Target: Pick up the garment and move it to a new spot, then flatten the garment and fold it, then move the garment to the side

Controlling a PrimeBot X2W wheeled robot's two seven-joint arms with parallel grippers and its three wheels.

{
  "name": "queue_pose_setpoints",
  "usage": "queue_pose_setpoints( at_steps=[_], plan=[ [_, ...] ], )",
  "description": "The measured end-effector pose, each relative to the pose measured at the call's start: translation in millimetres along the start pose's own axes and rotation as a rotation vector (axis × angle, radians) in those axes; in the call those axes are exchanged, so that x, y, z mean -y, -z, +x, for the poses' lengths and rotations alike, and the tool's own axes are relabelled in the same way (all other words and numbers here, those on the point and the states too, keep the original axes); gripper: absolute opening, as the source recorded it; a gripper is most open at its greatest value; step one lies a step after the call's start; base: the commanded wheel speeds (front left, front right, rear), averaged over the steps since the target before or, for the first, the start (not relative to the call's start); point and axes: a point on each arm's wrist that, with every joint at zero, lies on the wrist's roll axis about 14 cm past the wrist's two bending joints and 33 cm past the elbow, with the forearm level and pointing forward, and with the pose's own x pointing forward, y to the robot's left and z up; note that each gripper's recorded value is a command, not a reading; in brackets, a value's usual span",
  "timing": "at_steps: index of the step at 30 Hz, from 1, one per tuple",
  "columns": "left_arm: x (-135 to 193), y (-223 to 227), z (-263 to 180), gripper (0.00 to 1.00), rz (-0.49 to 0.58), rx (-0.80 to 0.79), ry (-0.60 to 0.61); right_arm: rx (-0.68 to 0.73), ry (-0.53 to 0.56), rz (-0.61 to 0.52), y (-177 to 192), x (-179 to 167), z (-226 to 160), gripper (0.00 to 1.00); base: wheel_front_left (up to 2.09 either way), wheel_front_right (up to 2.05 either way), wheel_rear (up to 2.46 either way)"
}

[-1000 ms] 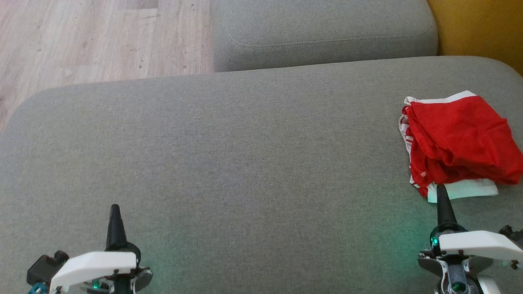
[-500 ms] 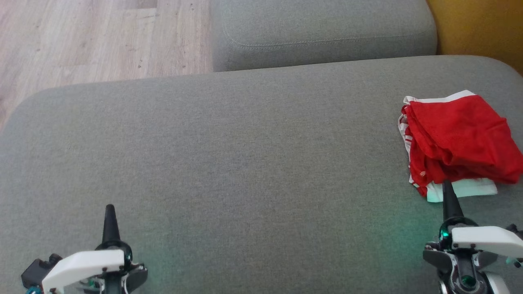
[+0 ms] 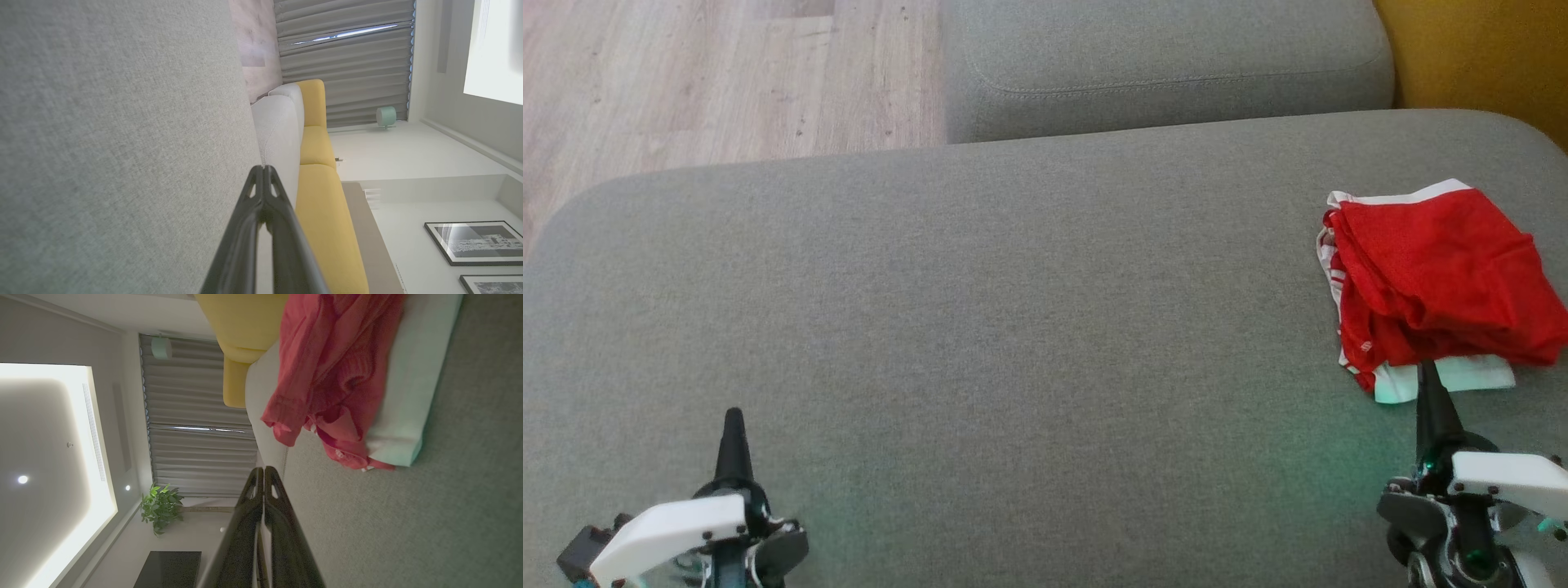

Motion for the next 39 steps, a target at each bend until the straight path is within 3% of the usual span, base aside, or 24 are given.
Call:
queue_pose_setpoints(
  at_steps=[13,39],
  plan=[
    [10,-6,5,0.0,-0.133,0.0,0.038,0.011,-0.04,0.138,-8,-11,4,0.0,0.0,0.0,0.0],
    [10,-6,5,0.0,-0.138,0.0,0.039,0.012,-0.04,0.142,-10,-11,4,0.0,0.0,0.0,0.0]
  ],
)
